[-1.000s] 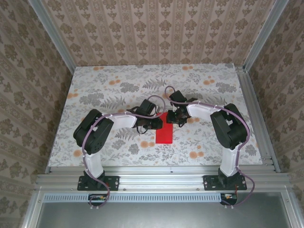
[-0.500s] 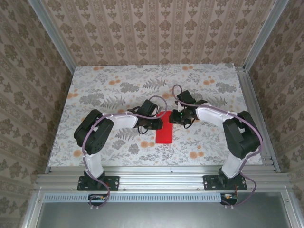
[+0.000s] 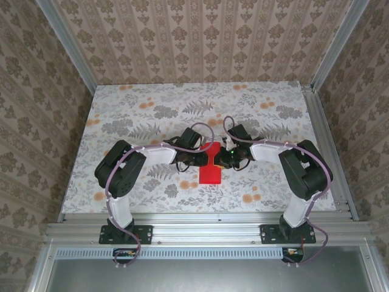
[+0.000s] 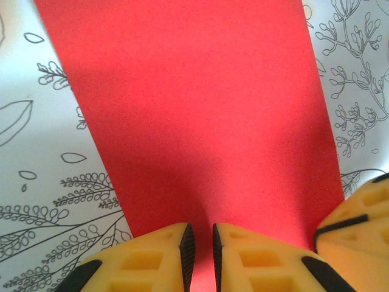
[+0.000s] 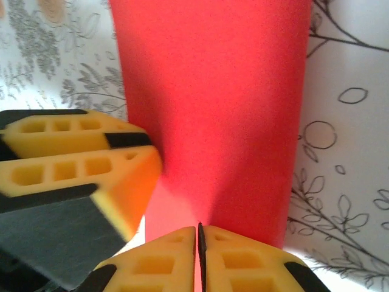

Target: Fold a paper plane with a square sheet of paper (pick it up from the middle)

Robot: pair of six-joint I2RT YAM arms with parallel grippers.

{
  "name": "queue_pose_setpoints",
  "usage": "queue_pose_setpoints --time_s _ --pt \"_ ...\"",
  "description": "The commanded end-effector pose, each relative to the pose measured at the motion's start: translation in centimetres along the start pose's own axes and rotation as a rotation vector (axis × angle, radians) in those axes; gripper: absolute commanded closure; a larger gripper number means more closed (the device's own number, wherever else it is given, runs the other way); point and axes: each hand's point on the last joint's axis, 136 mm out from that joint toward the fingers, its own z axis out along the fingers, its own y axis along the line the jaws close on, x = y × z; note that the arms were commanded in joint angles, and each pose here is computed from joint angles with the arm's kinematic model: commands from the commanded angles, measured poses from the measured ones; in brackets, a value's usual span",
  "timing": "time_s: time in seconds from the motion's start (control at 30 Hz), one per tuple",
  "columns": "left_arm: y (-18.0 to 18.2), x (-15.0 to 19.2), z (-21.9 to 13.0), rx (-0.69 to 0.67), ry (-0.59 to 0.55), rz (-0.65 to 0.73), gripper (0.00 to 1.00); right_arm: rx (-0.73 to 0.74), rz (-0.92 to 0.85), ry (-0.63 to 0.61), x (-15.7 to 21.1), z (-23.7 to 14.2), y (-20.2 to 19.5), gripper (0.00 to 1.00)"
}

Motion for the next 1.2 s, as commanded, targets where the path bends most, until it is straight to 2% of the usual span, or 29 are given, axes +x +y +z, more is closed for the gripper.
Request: queue_pose_setpoints --time_s 0.0,0.6,0.87,1.17 --pt "4.1 4.5 1.4 -0.150 0.154 -0.021 0.80 0.057 -0.003 0.027 0.3 0.7 -1.9 0.86" --pt "4.4 4.6 1.8 -0.164 0.174 -0.016 0.80 0.111 -0.032 0.087 3.1 -0.1 -4.5 0.84" --pt "4.1 4.4 2.1 -0.150 0.172 -0.015 0.80 -0.029 -0.040 0.058 2.8 -1.8 -0.3 0.83" --pt "4.1 4.6 2.2 -0.145 0.180 -0.010 0.80 -0.013 -0.059 0.100 3.2 0.0 -0.3 0.83"
